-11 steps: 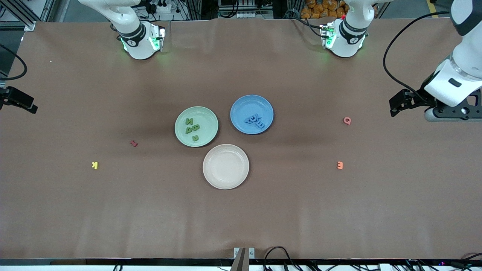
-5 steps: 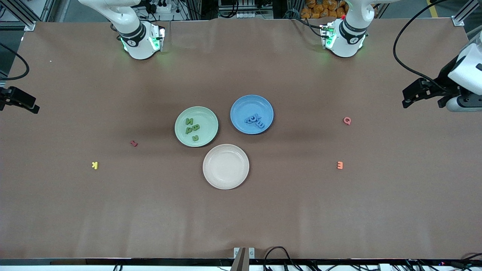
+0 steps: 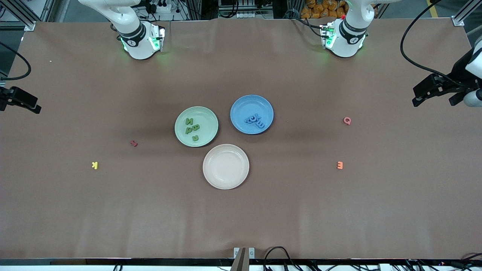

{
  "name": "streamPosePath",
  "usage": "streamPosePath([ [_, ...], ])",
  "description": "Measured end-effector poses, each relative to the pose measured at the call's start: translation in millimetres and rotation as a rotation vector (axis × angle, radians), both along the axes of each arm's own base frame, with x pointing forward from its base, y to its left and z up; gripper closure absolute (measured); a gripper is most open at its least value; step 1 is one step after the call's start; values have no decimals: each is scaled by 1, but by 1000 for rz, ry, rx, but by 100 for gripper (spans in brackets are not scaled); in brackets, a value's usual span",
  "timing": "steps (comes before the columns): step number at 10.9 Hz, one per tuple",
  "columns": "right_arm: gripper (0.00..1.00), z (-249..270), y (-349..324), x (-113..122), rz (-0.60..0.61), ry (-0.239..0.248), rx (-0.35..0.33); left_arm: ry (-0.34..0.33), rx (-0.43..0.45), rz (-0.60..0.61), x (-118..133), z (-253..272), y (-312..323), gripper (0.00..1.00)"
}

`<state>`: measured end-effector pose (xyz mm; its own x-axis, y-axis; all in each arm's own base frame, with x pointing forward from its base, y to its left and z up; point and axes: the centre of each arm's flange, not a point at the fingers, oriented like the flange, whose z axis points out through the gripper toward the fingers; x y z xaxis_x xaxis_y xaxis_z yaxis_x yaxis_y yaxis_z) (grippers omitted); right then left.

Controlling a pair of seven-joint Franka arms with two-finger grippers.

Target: Sort letters by color into matching plates

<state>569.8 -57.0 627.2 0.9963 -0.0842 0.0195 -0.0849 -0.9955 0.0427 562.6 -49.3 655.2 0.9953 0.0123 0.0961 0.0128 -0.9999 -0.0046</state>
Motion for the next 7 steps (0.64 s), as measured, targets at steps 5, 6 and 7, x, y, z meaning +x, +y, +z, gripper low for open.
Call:
streamPosePath([
  [5, 0, 0, 0, 0, 0, 0, 0, 6, 0, -11, 2, -4, -4, 0],
  [6, 0, 0, 0, 0, 0, 0, 0, 2, 0, -11, 5, -7, -4, 0],
  [7, 0, 0, 0, 0, 0, 0, 0, -3, -1, -12, 7, -10, -5, 0],
])
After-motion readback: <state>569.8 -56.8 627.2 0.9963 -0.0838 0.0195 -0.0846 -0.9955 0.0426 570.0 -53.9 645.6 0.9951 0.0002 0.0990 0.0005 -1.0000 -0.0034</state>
